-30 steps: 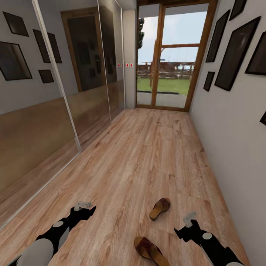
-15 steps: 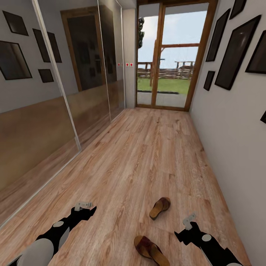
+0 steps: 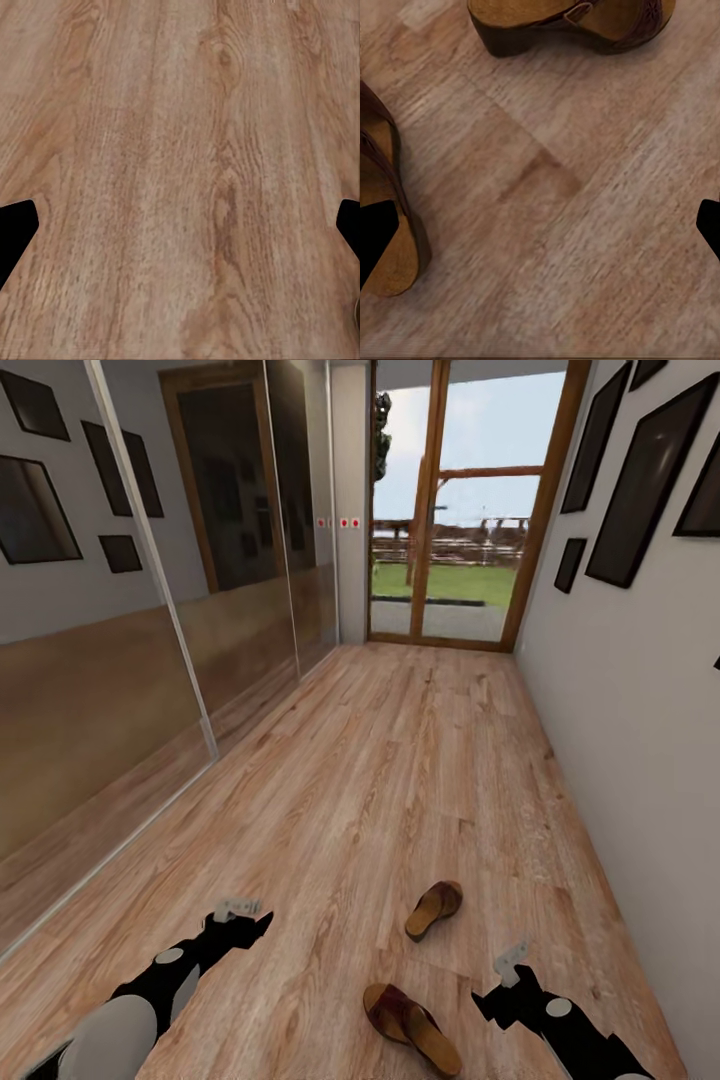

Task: Pick up the two gym shoes and the two sandals from the corridor floor and place them onto the hallstand (shoe rack) in the corridor, making sure they are on the rack and not on the floor. Arrange them so the two gym shoes are next to each other and the two sandals are next to each other.

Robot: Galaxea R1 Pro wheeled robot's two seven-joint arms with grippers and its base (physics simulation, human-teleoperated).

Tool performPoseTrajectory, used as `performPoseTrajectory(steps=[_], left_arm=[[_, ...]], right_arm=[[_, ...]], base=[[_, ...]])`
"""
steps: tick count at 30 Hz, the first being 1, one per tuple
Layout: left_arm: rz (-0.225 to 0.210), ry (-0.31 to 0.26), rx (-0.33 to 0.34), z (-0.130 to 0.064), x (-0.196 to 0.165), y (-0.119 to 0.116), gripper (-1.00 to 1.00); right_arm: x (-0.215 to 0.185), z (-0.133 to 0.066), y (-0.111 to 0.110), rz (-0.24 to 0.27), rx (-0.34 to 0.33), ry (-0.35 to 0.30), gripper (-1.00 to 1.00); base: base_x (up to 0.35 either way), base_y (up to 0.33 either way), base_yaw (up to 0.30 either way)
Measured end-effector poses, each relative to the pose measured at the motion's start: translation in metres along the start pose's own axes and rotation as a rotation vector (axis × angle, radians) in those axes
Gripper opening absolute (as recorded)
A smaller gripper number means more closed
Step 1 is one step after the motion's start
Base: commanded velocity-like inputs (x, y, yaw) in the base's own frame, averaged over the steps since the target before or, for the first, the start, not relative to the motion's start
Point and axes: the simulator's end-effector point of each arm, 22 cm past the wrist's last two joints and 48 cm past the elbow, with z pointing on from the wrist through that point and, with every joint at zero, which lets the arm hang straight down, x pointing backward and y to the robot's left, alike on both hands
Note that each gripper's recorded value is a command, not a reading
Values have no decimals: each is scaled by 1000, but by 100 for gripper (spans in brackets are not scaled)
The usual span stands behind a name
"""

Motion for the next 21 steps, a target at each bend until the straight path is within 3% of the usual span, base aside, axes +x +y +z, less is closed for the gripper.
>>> performPoseTrajectory(steps=[11, 21], left_arm=[[-16, 29, 86, 30, 12, -48, 100], [-12, 85, 91, 37, 44, -48, 100]], right_arm=[[30, 19, 13, 5, -19, 32, 100], [48, 29, 26, 13, -43, 68, 100]], base=[[0, 0, 8], [0, 0, 144]])
